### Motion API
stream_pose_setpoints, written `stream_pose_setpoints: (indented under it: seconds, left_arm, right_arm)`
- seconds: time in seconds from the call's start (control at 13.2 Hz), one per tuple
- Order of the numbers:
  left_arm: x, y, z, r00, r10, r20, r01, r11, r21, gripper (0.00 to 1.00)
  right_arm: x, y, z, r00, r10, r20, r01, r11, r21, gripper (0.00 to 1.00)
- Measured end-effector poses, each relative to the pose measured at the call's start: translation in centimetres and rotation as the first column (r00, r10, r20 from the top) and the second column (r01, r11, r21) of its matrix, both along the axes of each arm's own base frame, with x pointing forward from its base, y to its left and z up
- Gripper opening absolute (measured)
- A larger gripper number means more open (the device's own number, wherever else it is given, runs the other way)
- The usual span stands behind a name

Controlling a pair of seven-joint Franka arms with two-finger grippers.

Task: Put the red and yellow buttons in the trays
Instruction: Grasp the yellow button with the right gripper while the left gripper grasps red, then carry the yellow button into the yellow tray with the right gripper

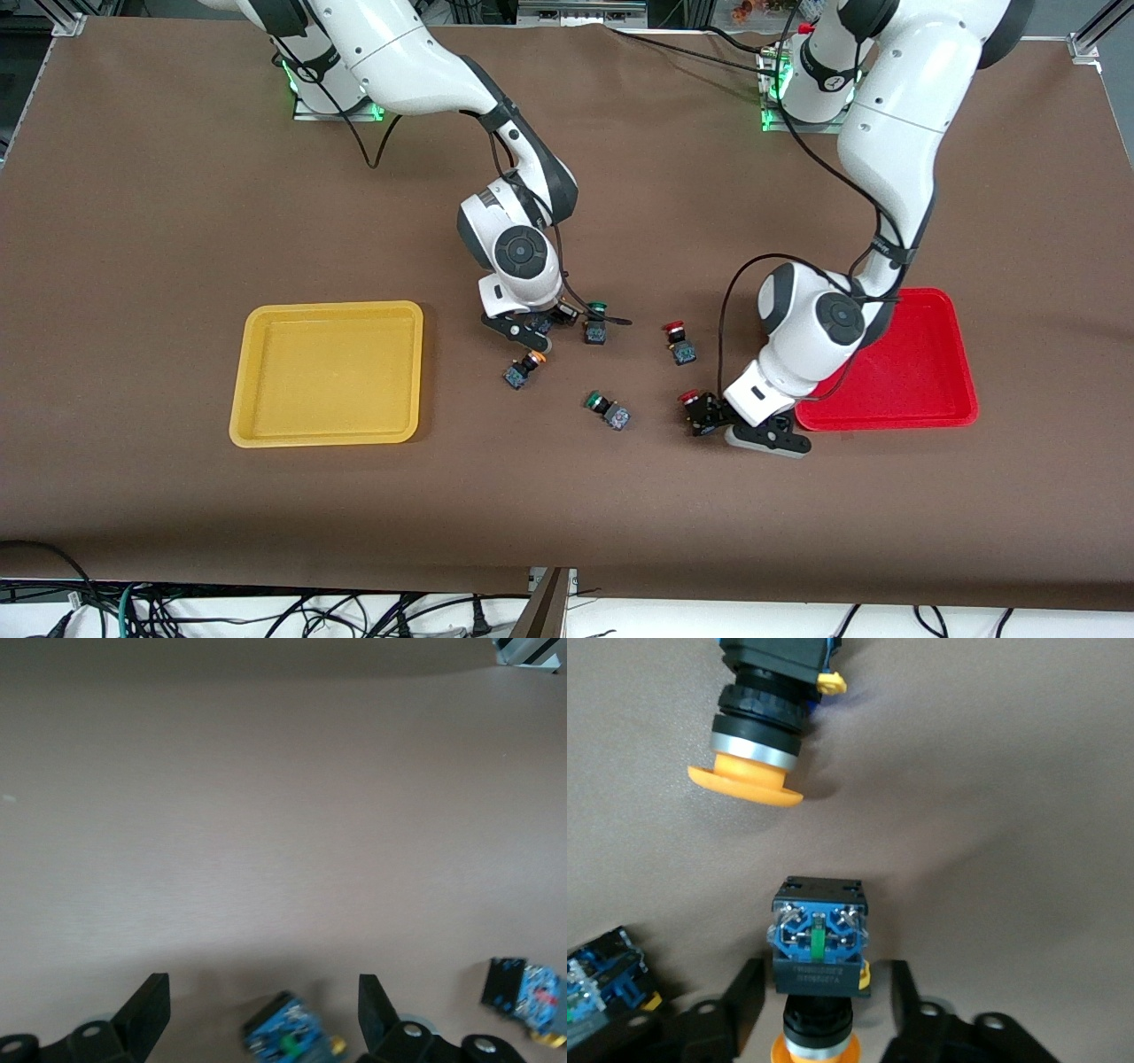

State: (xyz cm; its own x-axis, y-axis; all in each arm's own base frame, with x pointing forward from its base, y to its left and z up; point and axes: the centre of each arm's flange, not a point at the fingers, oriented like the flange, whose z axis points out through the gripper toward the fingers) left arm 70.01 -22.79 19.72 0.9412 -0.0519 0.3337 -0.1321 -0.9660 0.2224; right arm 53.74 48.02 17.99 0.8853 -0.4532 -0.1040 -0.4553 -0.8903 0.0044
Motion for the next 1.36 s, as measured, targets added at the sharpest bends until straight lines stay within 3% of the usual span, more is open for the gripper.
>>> stream_pose_setpoints:
  seconds: [0.15,0.3,0.53,0.61,0.76,0.83,0.91,1.14,1.21,1.36]
  left_arm:
    - [-0.2,-1.1,-0.6,1.0,0.007,-0.005,-0.007,1.0,-0.007,0.96]
    - [-0.3,-0.9,-1.4,1.0,0.011,-0.015,-0.011,1.0,-0.001,0.97]
    - [-0.7,-0.3,-2.2,0.999,0.016,-0.033,-0.016,1.0,0.008,0.97]
    - [-1.0,-0.4,-2.7,0.999,0.016,-0.044,-0.015,1.0,0.011,0.91]
    - [-1.7,-0.6,-3.4,0.998,0.023,-0.061,-0.022,1.0,0.012,0.7]
    - [-1.7,-0.6,-3.4,0.997,0.032,-0.064,-0.031,0.999,0.01,0.7]
    - [-1.8,-0.7,-3.3,0.997,0.038,-0.067,-0.038,0.999,0.007,0.62]
    - [-1.9,-1.0,-2.7,0.997,0.039,-0.063,-0.038,0.999,0.004,0.54]
    - [-1.8,-1.0,-2.2,0.998,0.038,-0.057,-0.038,0.999,0.002,0.41]
    - [-1.0,0.0,0.0,0.999,0.02,-0.033,-0.02,1.0,0.014,0.4]
  right_arm:
    - [0.4,-0.4,0.2,1.0,0.001,0.001,-0.001,1.0,-0.005,0.41]
    - [2.1,-2.8,2.4,0.997,0.06,-0.044,-0.061,0.998,-0.033,0.41]
    - [7.4,-13.6,10.5,0.975,0.153,-0.161,-0.16,0.987,-0.029,0.41]
    - [9.2,-18.6,12.4,0.967,0.178,-0.183,-0.185,0.982,-0.021,0.41]
    - [12.2,-28.6,13.5,0.95,0.242,-0.196,-0.249,0.968,-0.012,0.41]
    - [13.1,-33.1,12.8,0.94,0.271,-0.206,-0.278,0.961,-0.004,0.41]
    - [13.7,-36.9,11.7,0.933,0.284,-0.221,-0.29,0.957,0.008,0.41]
    - [14.6,-44.2,8.0,0.926,0.294,-0.237,-0.296,0.955,0.031,0.41]
    - [14.8,-45.3,6.7,0.925,0.302,-0.232,-0.303,0.952,0.03,0.41]
    - [15.2,-47.2,4.0,0.922,0.321,-0.217,-0.324,0.946,0.025,0.41]
